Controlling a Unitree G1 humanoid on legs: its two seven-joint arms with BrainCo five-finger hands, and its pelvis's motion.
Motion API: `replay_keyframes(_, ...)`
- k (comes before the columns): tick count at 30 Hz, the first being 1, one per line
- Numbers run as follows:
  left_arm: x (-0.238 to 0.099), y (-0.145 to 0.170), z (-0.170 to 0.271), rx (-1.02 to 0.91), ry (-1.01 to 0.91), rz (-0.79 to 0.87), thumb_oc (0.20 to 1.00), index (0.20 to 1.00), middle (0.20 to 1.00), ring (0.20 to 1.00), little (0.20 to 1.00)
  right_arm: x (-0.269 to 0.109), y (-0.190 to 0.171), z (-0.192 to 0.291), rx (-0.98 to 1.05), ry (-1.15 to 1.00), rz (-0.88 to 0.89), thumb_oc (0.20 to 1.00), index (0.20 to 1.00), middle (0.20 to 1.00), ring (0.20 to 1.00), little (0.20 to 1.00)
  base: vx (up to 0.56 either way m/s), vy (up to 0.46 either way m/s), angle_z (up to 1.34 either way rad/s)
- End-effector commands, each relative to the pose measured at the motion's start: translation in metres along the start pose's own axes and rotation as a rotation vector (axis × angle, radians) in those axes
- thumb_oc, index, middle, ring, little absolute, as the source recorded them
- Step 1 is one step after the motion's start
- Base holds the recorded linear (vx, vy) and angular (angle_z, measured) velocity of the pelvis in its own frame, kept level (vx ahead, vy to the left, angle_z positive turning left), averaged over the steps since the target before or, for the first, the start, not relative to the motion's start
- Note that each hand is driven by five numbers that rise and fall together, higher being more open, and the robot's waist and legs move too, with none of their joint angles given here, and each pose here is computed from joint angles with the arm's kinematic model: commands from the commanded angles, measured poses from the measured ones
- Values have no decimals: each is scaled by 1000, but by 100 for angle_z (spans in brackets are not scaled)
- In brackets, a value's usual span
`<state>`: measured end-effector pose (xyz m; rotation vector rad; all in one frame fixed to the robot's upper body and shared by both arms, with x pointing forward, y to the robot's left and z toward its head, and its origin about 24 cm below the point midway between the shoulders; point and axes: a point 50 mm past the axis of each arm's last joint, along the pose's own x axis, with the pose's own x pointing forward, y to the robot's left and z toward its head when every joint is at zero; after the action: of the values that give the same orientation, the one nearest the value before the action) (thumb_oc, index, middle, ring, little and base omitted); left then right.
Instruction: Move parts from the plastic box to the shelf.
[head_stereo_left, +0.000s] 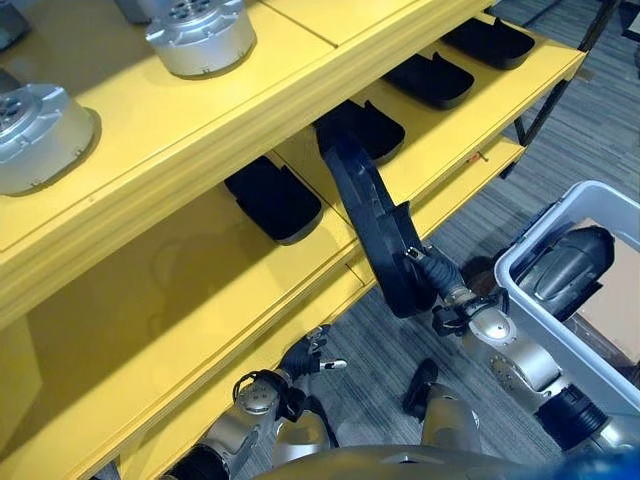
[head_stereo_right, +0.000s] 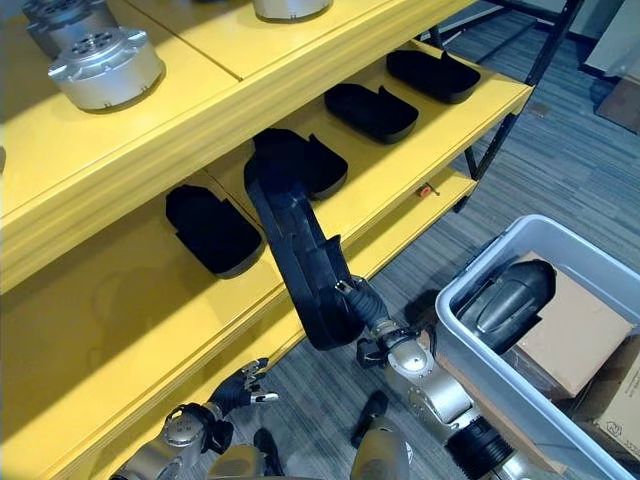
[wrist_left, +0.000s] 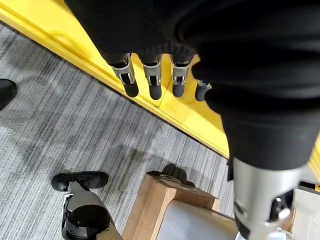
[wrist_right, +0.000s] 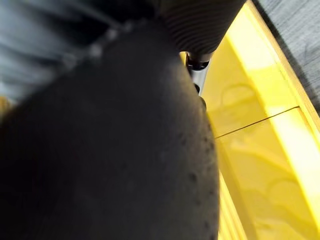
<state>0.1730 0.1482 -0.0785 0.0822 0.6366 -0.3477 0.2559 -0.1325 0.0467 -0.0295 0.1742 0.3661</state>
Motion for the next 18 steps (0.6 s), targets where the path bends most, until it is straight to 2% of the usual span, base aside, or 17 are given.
replay_keyframes(1, -7, 5, 13, -44, -102, -6, 1000, 1000, 1000, 1000, 1000, 6, 23, 49, -24, -215, 122, 200, 200, 200, 200, 200, -74, 49, 3)
replay_keyframes(9, -6, 16, 22, -24, -123, 28, 1000, 1000, 1000, 1000, 1000, 6, 33, 62, -108, -257, 248, 200, 200, 200, 200, 200, -97, 75, 8)
replay_keyframes(18, 0, 32, 31, 4, -133, 63, 1000, 1000, 1000, 1000, 1000, 10, 68, 80, -177, -278, 470, 200, 200, 200, 200, 200, -110, 168, 14)
